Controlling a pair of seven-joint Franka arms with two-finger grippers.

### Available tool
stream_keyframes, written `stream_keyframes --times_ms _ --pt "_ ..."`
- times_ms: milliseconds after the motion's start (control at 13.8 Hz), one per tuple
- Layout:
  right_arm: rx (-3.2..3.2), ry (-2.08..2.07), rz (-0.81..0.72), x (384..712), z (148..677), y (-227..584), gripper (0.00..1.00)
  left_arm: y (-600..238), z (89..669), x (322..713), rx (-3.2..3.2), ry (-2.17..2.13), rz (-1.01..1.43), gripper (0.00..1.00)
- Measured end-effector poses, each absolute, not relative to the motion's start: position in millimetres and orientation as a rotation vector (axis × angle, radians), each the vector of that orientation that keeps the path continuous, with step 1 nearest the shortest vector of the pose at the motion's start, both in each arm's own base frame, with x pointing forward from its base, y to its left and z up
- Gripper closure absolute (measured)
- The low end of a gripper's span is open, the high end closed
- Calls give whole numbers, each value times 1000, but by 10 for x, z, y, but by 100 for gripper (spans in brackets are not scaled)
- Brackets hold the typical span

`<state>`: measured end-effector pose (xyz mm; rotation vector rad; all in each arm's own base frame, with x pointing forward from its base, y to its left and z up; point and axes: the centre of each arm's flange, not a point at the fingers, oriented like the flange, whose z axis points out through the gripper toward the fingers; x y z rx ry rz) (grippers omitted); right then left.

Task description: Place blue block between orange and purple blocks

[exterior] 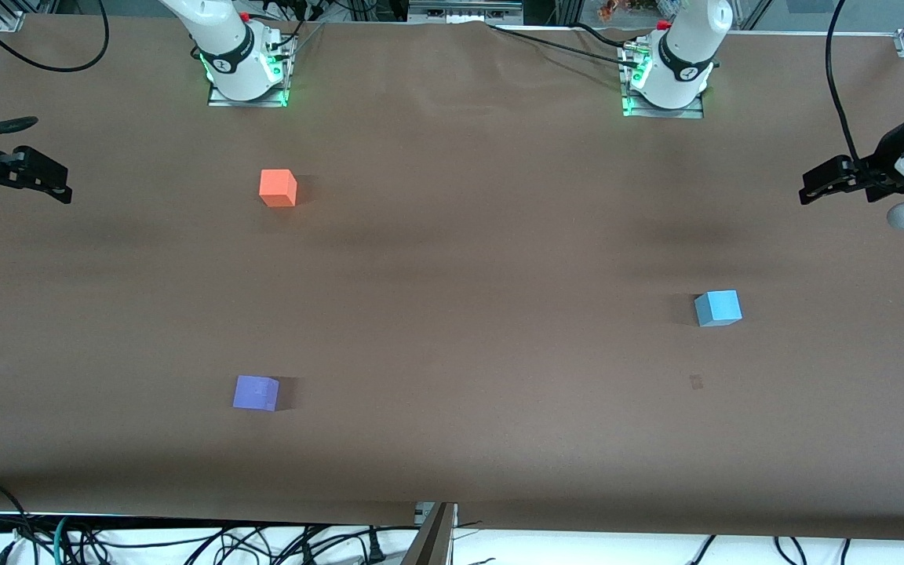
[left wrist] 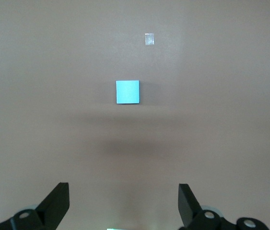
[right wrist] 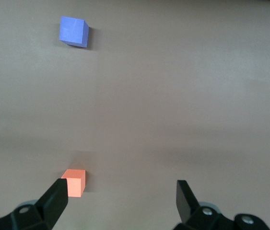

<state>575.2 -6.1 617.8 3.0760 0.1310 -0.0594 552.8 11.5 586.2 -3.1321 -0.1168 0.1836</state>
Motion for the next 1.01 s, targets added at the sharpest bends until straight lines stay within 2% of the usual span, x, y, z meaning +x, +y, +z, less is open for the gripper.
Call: stream_keyframes --times_ms 362,580,1014 --pt "3076 131 -59 5752 6178 -61 0 116 5823 5527 -3131 -116 196 0" --pt "3076 131 -59 5752 6178 -61 0 116 5581 5519 -3127 -115 250 0" --pt "3080 131 -60 5752 6177 -57 0 85 4156 5615 -3134 -102 242 0"
